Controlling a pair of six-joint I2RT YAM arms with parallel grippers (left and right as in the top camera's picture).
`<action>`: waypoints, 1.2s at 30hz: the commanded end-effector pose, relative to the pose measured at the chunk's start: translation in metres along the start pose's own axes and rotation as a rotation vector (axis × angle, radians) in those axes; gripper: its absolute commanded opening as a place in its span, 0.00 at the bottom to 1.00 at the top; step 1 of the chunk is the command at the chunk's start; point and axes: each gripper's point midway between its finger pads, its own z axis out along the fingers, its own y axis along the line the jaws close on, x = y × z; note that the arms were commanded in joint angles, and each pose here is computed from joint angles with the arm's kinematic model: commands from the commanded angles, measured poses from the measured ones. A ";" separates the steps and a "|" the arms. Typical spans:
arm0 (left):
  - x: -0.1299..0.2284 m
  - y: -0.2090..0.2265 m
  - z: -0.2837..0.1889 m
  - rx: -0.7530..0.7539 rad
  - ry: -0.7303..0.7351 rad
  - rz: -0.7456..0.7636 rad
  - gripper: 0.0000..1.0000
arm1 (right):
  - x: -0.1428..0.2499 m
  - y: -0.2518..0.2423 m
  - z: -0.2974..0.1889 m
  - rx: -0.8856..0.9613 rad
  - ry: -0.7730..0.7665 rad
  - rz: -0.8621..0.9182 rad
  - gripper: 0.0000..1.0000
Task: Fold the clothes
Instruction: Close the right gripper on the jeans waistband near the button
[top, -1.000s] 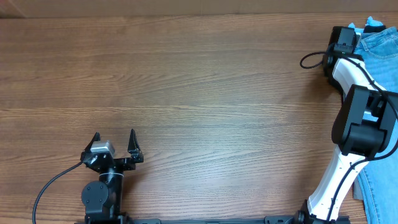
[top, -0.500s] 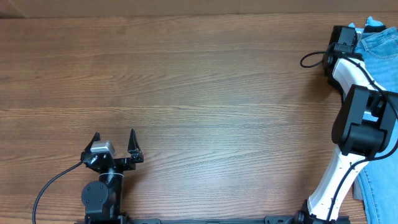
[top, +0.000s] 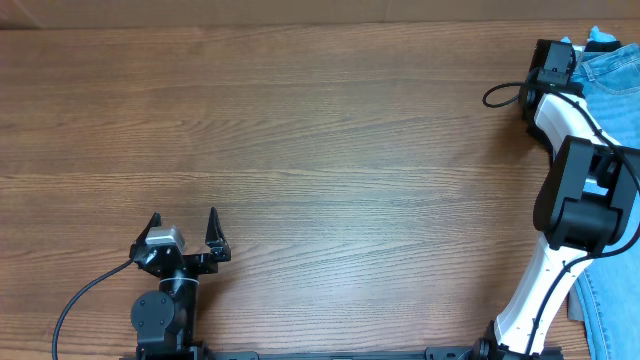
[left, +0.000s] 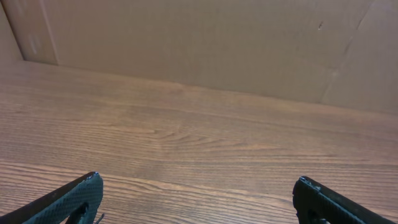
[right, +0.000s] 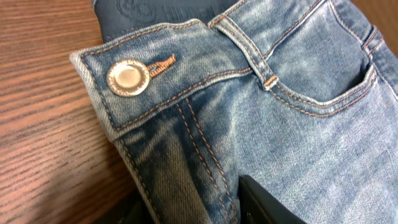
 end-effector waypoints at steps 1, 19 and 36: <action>-0.001 0.002 0.000 -0.008 -0.007 0.018 1.00 | -0.023 -0.004 -0.003 -0.001 -0.057 0.050 0.37; -0.001 0.002 0.000 -0.008 -0.007 0.019 1.00 | -0.030 -0.009 -0.010 0.003 -0.070 0.063 0.32; -0.001 0.002 0.000 -0.008 -0.007 0.019 1.00 | -0.053 -0.030 -0.041 0.047 -0.117 0.110 0.16</action>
